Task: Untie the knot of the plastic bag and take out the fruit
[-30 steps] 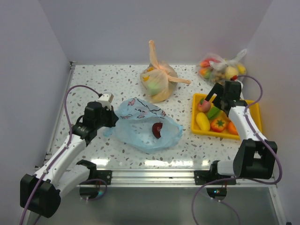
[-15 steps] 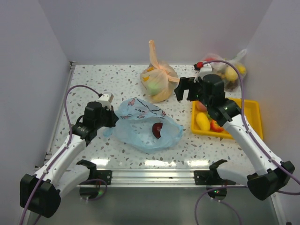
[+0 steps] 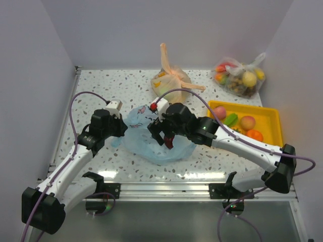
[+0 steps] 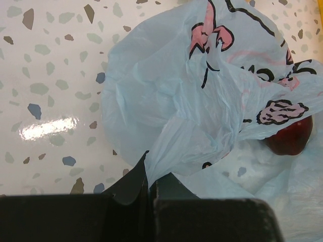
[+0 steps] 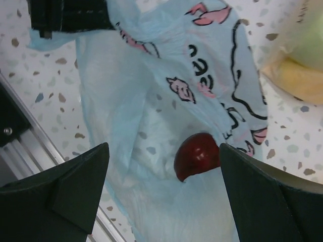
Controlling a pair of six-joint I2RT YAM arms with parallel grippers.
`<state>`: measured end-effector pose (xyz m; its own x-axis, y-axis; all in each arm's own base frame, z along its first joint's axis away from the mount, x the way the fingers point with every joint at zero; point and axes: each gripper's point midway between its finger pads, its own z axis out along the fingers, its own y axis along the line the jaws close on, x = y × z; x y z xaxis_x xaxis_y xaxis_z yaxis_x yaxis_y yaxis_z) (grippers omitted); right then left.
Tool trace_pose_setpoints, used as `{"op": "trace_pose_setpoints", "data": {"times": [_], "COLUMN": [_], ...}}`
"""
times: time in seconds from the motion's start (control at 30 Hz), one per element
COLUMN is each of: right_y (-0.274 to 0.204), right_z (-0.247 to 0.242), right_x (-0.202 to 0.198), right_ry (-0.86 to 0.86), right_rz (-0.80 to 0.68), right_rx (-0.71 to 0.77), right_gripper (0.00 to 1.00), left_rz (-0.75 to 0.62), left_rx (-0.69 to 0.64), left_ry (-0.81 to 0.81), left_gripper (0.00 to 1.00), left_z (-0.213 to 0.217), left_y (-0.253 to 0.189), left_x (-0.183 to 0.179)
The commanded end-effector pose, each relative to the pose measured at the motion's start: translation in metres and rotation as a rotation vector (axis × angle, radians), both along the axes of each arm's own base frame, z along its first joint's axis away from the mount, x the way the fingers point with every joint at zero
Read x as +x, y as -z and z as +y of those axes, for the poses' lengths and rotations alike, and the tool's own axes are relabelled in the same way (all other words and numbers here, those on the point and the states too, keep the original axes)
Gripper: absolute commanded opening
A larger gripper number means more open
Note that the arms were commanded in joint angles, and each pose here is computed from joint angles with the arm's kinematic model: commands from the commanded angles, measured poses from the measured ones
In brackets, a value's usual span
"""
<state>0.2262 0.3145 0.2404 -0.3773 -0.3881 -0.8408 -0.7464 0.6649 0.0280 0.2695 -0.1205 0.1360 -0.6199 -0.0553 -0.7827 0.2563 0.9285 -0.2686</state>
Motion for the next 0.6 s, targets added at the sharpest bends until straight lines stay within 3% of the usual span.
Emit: {"op": "trace_pose_setpoints", "data": {"times": [0.0,0.13,0.37,0.57], "right_y": [0.012,0.055,0.111,0.133], "right_z": [0.014,0.03,0.009,-0.01], "right_x": [-0.012,-0.023,0.001,0.023], "right_ry": [-0.086,-0.16,-0.038,0.08], "right_rz": [-0.002,0.064,0.055,-0.019], "right_rx": [-0.094,-0.215,-0.43,-0.55], "right_gripper": [0.91,0.88,0.84,0.83], "left_rz": [-0.043,-0.043,-0.045,-0.048], "left_rx": [0.004,0.003,0.004,0.002], "left_ry": [-0.001,-0.001,0.0,0.001], "left_gripper": [0.0,0.0,0.0,0.0], "left_z": [0.002,0.002,0.002,0.002], "left_y": [-0.008,-0.008,-0.008,-0.009], "left_x": [0.006,0.005,0.005,0.005]}}
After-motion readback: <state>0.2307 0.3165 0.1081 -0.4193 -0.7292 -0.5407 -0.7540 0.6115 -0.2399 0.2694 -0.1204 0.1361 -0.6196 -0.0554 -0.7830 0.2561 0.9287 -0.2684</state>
